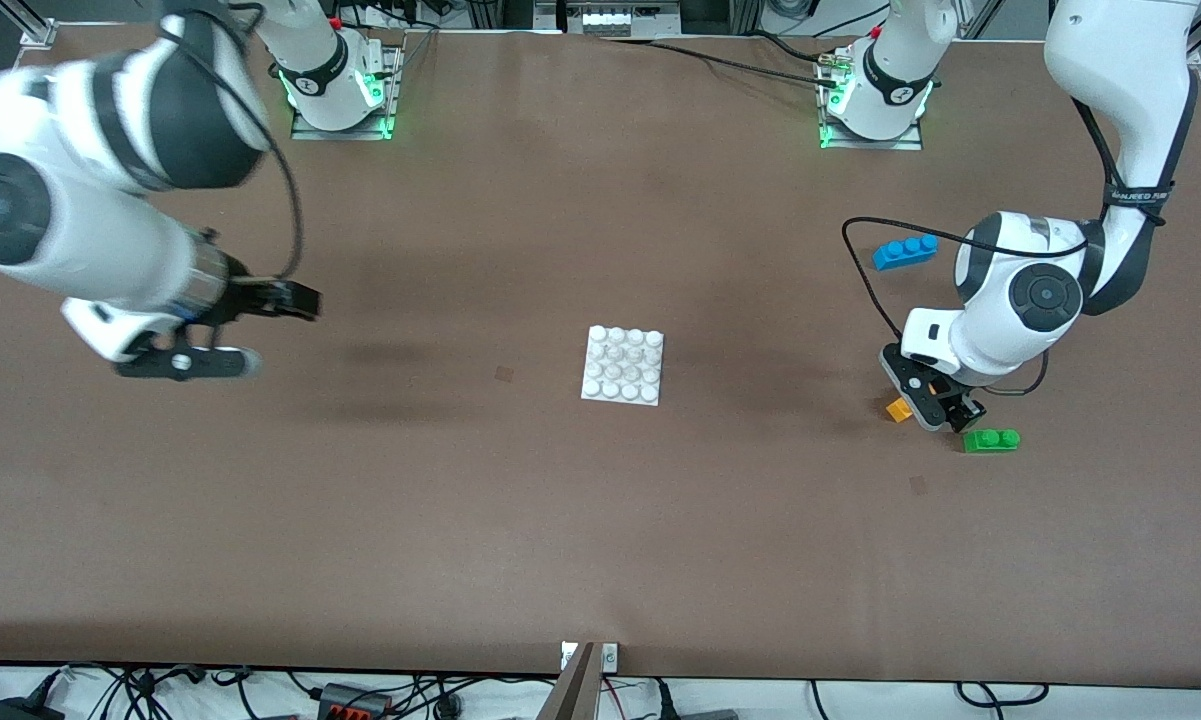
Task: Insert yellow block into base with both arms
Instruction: 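Grasp the yellow brick with the left gripper while the right gripper withdraws, then lift the yellow brick off the table with the left gripper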
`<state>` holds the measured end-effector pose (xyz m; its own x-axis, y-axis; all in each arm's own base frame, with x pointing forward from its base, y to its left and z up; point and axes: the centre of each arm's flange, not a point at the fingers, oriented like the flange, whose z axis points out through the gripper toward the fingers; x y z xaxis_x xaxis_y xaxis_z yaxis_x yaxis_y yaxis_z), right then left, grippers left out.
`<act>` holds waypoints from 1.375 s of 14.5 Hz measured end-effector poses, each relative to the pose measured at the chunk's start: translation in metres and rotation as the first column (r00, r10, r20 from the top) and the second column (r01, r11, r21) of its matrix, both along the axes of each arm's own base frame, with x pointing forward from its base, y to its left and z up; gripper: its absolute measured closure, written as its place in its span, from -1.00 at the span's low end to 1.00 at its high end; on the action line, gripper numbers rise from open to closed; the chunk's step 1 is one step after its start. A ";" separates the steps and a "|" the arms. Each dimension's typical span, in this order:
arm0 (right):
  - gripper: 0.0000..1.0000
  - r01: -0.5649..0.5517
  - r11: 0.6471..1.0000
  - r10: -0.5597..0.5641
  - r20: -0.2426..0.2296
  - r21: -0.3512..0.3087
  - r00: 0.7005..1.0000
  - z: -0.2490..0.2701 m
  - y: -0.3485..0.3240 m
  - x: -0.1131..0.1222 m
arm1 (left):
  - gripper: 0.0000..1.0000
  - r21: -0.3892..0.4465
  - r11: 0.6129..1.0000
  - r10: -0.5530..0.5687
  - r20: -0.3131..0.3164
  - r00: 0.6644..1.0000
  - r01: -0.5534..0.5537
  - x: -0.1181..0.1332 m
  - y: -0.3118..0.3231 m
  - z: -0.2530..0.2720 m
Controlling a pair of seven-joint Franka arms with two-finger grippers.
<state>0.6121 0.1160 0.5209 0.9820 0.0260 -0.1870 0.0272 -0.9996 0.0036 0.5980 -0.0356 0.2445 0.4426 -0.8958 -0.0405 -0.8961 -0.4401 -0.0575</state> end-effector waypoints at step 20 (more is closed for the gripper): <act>-1.00 -0.002 1.000 -0.001 0.168 0.017 0.986 0.053 -0.156 -0.066 | -0.29 -0.026 0.996 -0.089 -0.014 0.996 0.088 -0.006 0.021 -0.052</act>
